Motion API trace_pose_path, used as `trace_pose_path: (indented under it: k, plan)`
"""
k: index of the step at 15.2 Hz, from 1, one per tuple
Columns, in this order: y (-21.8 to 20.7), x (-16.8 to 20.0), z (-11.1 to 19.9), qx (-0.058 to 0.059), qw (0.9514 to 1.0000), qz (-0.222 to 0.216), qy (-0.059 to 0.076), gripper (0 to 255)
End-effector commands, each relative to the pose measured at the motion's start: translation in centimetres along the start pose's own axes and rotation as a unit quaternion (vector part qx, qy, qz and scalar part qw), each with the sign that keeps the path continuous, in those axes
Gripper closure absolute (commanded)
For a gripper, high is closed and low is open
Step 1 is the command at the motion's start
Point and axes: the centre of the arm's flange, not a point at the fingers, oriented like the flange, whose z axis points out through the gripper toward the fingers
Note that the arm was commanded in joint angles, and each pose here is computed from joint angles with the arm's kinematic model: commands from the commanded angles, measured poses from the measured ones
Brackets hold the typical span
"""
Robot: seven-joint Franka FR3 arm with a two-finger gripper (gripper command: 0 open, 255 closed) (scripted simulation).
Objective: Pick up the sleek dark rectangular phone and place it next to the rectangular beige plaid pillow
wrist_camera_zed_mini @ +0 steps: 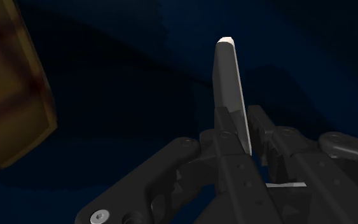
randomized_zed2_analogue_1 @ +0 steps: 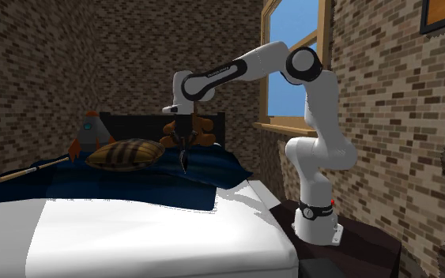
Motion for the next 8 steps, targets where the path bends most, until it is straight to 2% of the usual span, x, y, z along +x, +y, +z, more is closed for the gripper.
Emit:
trace_pose_path:
  k: [1,8]
  plan:
    - [0.1,0.0,1.1,0.000,1.0000,0.000,0.000,255]
    - [0.0,0.1,4.8,0.000,1.0000,0.000,0.000,255]
